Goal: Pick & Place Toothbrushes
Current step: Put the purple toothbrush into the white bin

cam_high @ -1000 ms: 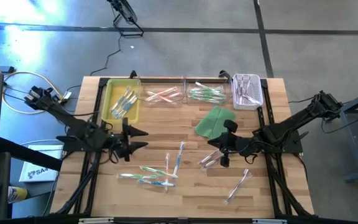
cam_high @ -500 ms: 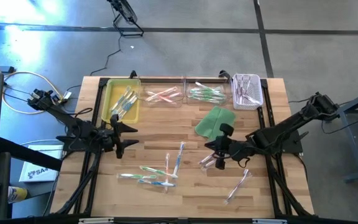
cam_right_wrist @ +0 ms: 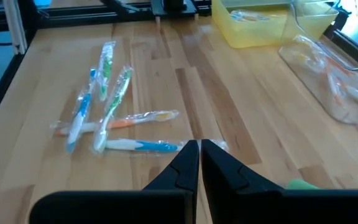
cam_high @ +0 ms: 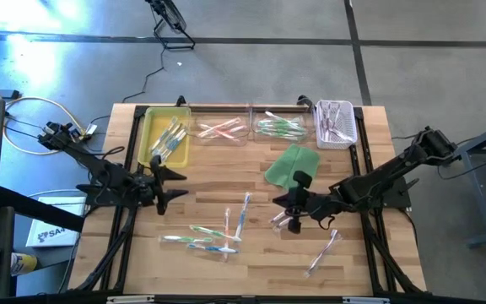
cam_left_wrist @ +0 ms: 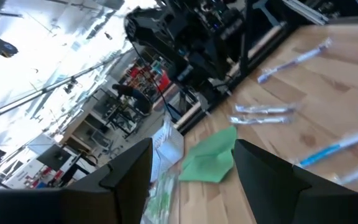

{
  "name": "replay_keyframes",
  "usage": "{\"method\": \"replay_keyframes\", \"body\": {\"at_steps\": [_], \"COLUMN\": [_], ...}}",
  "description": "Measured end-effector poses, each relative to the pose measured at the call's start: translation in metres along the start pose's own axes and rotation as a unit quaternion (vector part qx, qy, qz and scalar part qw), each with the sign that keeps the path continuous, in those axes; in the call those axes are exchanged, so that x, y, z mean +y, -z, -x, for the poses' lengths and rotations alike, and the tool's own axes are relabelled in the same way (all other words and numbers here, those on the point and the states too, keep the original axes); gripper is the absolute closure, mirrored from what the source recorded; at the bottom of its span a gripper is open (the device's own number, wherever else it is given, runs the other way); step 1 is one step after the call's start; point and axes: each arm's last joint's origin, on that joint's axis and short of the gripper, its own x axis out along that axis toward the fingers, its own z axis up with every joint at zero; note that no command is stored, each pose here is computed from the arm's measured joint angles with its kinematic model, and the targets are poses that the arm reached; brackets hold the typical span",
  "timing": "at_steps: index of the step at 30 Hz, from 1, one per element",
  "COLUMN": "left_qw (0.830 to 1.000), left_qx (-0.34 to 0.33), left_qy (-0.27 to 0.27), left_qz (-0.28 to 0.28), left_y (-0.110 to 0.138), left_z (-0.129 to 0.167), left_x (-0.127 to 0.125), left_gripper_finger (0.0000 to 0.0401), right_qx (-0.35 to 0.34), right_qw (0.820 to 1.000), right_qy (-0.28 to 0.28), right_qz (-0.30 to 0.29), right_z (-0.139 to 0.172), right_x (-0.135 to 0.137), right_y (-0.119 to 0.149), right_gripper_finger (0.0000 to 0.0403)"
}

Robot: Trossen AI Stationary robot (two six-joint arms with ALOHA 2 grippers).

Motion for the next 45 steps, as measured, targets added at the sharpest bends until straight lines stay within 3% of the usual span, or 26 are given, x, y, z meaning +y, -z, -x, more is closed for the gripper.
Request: {"method": "replay_keyframes", "body": {"at_steps": [3, 8, 13, 18, 24, 38, 45], "left_qw": [1.000, 0.998, 0.997, 0.997, 0.997, 0.995, 0.991], "left_qx": [0.010, 0.035, 0.045, 0.044, -0.005, -0.021, -0.018], "left_qy": [0.012, 0.039, 0.050, 0.048, 0.059, 0.069, 0.070], "left_qz": [-0.011, -0.036, -0.046, -0.036, 0.046, 0.064, 0.113], "left_y": [0.002, 0.008, 0.010, 0.010, 0.003, 0.002, 0.002], "left_z": [0.000, 0.000, 0.001, 0.001, 0.000, 0.000, 0.000], "left_x": [-0.003, -0.009, -0.011, -0.010, -0.008, -0.007, -0.007], "left_gripper_finger": [0.0181, 0.0181, 0.0181, 0.0181, 0.0181, 0.0181, 0.0181], "right_qx": [0.009, 0.042, 0.103, 0.214, 0.290, 0.292, 0.291], "right_qw": [1.000, 0.996, 0.989, 0.973, 0.954, 0.953, 0.953], "right_qy": [-0.013, -0.079, -0.109, -0.079, -0.030, -0.029, -0.030], "right_qz": [0.001, 0.004, 0.007, -0.037, -0.069, -0.073, -0.073], "right_z": [0.000, 0.000, 0.002, 0.006, 0.013, 0.013, 0.013], "right_x": [0.000, 0.004, 0.003, -0.005, -0.012, -0.012, -0.012], "right_y": [0.001, 0.004, 0.013, 0.032, 0.046, 0.046, 0.046], "right_gripper_finger": [0.0392, 0.0392, 0.0393, 0.0399, 0.0399, 0.0399, 0.0399]}}
